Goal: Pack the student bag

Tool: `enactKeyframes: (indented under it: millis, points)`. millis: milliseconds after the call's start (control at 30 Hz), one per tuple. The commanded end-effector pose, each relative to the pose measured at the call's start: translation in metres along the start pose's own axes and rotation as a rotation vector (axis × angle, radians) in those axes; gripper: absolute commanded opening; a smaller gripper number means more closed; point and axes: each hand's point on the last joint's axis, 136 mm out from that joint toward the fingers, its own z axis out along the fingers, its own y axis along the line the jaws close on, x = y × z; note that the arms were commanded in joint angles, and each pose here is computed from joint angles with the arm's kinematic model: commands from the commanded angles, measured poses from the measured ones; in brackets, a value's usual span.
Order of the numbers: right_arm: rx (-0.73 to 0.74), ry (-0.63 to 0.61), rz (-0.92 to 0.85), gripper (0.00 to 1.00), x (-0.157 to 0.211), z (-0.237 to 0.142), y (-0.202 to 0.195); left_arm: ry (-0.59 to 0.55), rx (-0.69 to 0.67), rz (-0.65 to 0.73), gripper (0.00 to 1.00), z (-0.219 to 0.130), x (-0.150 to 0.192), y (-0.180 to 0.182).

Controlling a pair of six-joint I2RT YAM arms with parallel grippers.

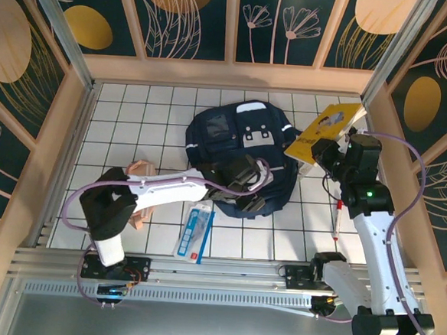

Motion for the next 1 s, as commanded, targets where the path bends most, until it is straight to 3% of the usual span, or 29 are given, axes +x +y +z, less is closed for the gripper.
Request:
enactKeyframes:
  millis: [0,100,200,233,300,400,500,600,800,867,967]
  points:
    - [-0.052,-0.07,-0.048,0.0,-0.017,-0.007,0.015,0.07,0.0,0.116,0.59,-0.003,0.012,0.0]
    - [-0.063,-0.06,-0.057,0.0,-0.017,-0.005,0.018,0.065,0.041,0.13,0.62,-0.005,0.018,-0.007]
    - [-0.084,-0.046,-0.062,0.0,-0.015,-0.003,0.021,0.067,-0.001,0.137,0.61,-0.005,0.024,0.001]
    - [-0.091,-0.037,-0.06,0.0,-0.012,-0.002,0.022,0.072,-0.037,0.138,0.58,-0.003,0.025,0.007]
    - [-0.103,-0.017,-0.057,0.0,-0.009,0.001,0.022,0.085,-0.132,0.142,0.41,0.0,0.025,0.024]
    - [-0.12,0.036,-0.053,0.0,0.001,0.008,0.022,0.084,-0.181,0.182,0.32,-0.004,0.022,0.032]
    - [-0.125,0.074,-0.057,0.0,0.01,0.01,0.021,-0.022,-0.219,0.218,0.01,-0.027,-0.003,0.035]
    - [-0.163,0.106,-0.082,0.0,0.017,0.006,0.026,-0.206,-0.315,0.226,0.0,-0.076,-0.043,0.044]
    - [-0.435,0.152,-0.157,0.0,0.024,-0.037,0.08,-0.606,-0.569,0.192,0.0,-0.19,-0.102,0.071]
    - [-0.554,0.219,-0.15,0.0,0.036,-0.05,0.1,-0.682,-0.584,0.136,0.0,-0.218,-0.119,0.08]
    - [-0.701,0.337,-0.133,0.0,0.056,-0.064,0.117,-0.695,-0.634,0.064,0.0,-0.238,-0.137,0.101]
